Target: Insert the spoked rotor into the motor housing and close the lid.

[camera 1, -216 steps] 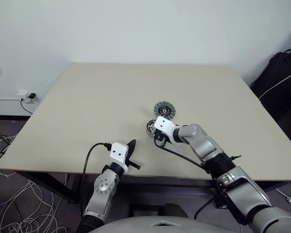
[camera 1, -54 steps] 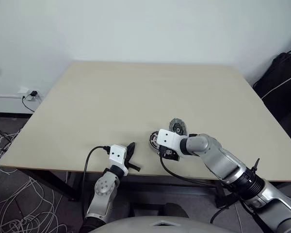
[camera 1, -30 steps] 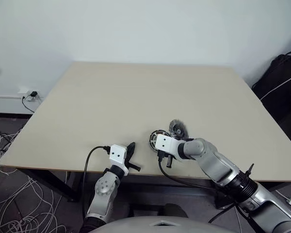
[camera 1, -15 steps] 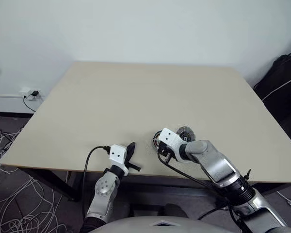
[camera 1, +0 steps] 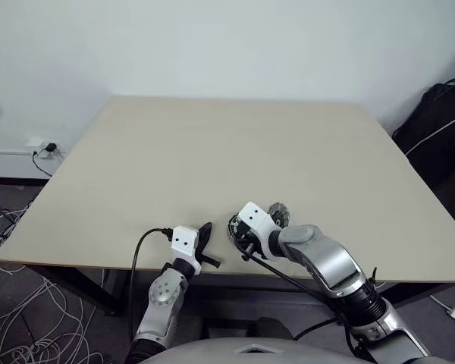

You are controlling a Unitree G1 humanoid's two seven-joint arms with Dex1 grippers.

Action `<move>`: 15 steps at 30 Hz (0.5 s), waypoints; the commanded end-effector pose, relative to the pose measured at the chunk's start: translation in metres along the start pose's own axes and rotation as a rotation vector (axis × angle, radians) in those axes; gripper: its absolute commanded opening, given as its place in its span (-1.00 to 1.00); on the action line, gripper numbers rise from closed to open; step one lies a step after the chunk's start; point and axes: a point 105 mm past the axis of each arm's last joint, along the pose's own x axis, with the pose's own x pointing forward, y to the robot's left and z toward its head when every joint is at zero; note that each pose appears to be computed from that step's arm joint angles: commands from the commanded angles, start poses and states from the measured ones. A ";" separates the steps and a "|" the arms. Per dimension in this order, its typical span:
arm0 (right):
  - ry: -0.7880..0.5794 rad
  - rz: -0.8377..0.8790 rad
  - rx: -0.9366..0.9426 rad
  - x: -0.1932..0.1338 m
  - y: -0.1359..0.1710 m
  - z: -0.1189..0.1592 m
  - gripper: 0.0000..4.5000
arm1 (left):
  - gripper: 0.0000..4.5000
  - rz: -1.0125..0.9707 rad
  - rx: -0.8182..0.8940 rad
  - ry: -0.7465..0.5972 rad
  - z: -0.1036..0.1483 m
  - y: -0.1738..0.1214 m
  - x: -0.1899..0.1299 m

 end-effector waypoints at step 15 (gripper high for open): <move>-0.574 -0.253 -0.156 -0.046 -0.009 0.120 -0.98 | -1.00 -0.030 0.008 -0.048 0.013 -0.003 0.006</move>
